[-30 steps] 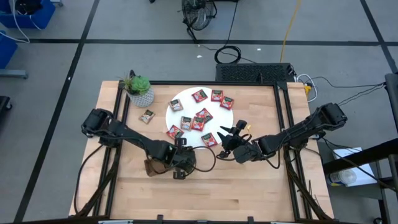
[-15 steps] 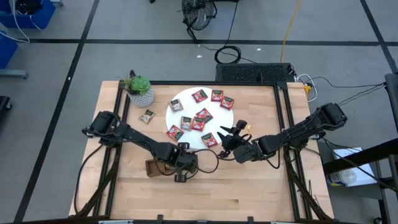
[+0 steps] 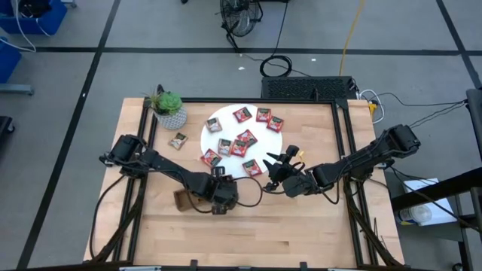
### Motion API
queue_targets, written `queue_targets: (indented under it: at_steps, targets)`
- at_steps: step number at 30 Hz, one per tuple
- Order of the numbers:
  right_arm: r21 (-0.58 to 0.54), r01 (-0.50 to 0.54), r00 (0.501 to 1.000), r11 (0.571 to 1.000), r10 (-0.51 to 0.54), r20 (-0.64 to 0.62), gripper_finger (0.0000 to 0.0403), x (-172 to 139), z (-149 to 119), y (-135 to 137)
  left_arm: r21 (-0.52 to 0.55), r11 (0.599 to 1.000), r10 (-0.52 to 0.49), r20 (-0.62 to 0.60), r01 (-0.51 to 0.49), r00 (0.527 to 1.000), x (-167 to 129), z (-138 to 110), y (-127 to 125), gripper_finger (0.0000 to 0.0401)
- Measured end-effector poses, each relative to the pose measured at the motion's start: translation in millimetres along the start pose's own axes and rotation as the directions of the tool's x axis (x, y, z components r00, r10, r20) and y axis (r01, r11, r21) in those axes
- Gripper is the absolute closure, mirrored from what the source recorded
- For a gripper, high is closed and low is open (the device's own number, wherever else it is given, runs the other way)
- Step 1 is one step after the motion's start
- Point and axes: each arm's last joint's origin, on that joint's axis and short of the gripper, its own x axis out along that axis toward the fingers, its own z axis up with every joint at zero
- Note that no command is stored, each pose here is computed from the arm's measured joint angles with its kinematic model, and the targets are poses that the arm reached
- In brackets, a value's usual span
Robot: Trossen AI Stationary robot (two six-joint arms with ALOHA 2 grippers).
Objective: Pick & Place Tea
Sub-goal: Put the brown tea bag into the right section of the wooden organizer
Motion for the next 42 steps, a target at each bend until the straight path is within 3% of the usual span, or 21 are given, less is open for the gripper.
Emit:
queue_targets:
  at_steps: [10,18,29,37,42]
  targets:
    - [0.002,0.000,1.000,1.000,0.000,0.001,0.0284,0.0,0.1,0.0,0.103,0.988,0.116,0.016,-0.117,0.993,-3.8,-7.3,-10.0,0.0400]
    - [0.005,0.000,1.000,1.000,0.000,0.001,0.0284,0.0,0.3,0.0,0.092,0.985,0.154,-0.055,-0.148,0.987,-9.1,-11.1,-7.1,0.0400]
    - [0.007,0.000,1.000,1.000,0.000,0.001,0.0284,0.0,0.4,-0.1,0.101,0.973,0.215,-0.052,-0.209,0.975,-14.9,-8.9,-5.6,0.0399]
    - [0.007,0.000,1.000,1.000,0.000,0.001,0.0284,0.0,0.4,0.0,0.098,0.993,0.077,-0.107,-0.067,0.991,-15.5,-10.1,-9.9,0.0397]
    - [0.007,0.000,1.000,1.000,0.000,0.001,0.0284,0.0,0.4,0.0,0.159,0.987,0.011,-0.127,0.010,0.992,-17.7,-11.9,-15.7,0.0398]
